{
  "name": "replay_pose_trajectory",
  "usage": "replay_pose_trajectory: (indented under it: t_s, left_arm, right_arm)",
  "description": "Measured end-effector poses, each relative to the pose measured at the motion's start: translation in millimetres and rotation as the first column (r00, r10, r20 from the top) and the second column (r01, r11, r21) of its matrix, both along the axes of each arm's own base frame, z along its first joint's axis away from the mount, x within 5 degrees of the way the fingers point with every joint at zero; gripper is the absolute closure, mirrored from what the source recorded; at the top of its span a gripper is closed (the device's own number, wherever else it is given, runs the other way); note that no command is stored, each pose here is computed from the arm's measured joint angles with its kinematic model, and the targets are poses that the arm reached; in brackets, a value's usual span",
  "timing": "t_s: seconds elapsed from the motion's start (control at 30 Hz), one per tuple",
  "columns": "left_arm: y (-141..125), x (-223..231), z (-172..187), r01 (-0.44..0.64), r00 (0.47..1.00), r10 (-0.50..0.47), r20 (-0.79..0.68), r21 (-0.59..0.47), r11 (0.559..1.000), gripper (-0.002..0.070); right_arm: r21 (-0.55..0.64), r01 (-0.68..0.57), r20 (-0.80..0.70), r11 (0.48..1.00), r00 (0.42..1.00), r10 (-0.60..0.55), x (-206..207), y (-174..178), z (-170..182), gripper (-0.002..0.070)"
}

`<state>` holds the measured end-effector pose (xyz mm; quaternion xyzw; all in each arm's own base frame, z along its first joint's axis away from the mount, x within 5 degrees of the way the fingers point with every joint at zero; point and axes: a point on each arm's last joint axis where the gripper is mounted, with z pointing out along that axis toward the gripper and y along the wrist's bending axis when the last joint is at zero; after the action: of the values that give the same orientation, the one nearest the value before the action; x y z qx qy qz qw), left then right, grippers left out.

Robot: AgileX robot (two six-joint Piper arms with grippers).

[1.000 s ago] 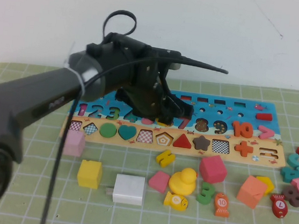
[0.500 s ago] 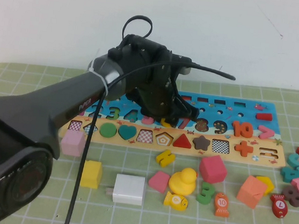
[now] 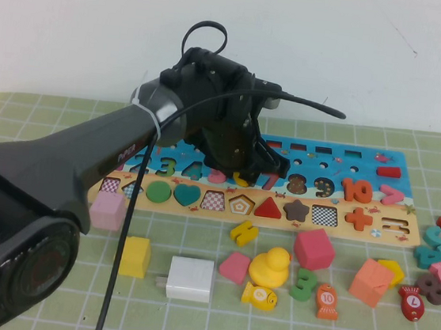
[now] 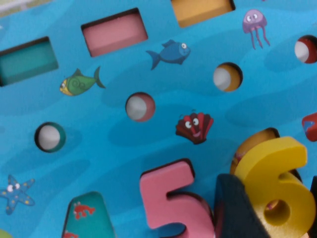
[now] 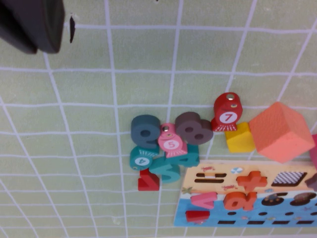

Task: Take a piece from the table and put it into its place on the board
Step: Place the "number 6" into the hole of the number 6

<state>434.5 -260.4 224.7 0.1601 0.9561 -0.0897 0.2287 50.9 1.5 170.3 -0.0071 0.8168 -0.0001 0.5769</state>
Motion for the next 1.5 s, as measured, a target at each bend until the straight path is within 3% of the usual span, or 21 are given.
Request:
replay_pose_trajectory:
  t_s: [1.4,1.5]
  left_arm:
    - [-1.4,-0.6,0.2,-0.020,1.000,0.020,-0.014,-0.027,0.999,0.0414]
    - [-1.4,-0.6,0.2,-0.028,0.999,0.027,-0.016,-0.030,0.999,0.0391]
  right_arm:
    - [0.000,0.000,0.000,1.000,1.000,0.000,0.0,0.0,0.0,0.0679]
    - [0.000,0.000,0.000,1.000,1.000,0.000,0.0,0.0,0.0,0.0679]
